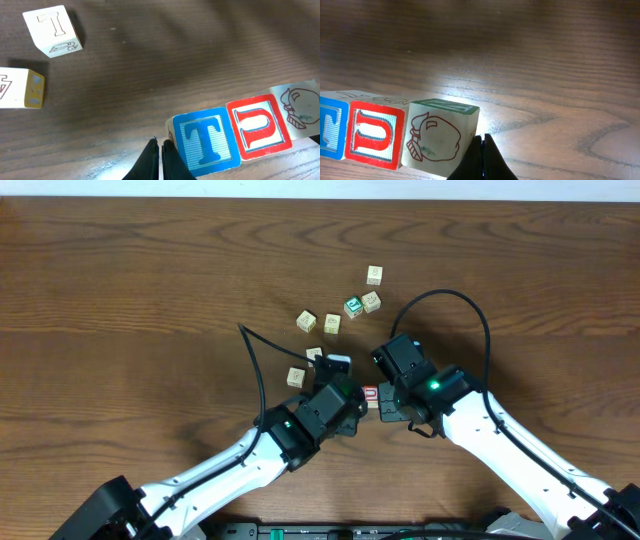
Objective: Lift 3 blocks
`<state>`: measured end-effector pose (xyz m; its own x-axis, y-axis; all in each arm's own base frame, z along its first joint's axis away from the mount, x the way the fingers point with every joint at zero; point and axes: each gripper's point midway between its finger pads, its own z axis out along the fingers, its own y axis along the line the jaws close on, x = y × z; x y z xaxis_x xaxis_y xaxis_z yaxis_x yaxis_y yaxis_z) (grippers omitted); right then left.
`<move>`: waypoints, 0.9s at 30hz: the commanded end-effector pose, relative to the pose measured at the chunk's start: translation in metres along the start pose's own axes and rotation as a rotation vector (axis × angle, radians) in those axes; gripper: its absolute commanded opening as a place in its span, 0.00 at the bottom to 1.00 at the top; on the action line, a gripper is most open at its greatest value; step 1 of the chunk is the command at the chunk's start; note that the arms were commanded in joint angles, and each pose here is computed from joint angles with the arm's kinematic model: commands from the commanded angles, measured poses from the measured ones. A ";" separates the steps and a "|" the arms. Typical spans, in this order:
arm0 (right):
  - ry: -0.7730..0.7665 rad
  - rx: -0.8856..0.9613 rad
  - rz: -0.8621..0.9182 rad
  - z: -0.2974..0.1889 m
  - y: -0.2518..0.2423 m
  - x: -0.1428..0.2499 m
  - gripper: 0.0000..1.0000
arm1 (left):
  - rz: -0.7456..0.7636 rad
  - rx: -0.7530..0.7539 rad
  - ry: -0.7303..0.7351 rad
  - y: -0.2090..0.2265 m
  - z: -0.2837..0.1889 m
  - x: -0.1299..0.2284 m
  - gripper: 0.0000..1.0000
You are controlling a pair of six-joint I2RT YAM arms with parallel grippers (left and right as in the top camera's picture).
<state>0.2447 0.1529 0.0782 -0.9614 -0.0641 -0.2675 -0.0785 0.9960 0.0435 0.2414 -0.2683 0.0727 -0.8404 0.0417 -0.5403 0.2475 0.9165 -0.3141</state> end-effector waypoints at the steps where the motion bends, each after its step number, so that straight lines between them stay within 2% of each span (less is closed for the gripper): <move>1: 0.089 -0.265 -0.070 -0.010 0.060 0.019 0.01 | 0.037 0.249 0.029 -0.068 -0.017 -0.005 0.07; 27: 0.094 -0.262 -0.071 -0.009 0.059 0.021 0.01 | 0.034 0.248 0.030 -0.068 -0.017 -0.005 0.07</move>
<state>0.2447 0.1529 0.0773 -0.9612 -0.0639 -0.2685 -0.0786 0.9959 0.0441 0.2414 -0.2682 0.0722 -0.8424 0.0363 -0.5377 0.2416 0.9173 -0.3165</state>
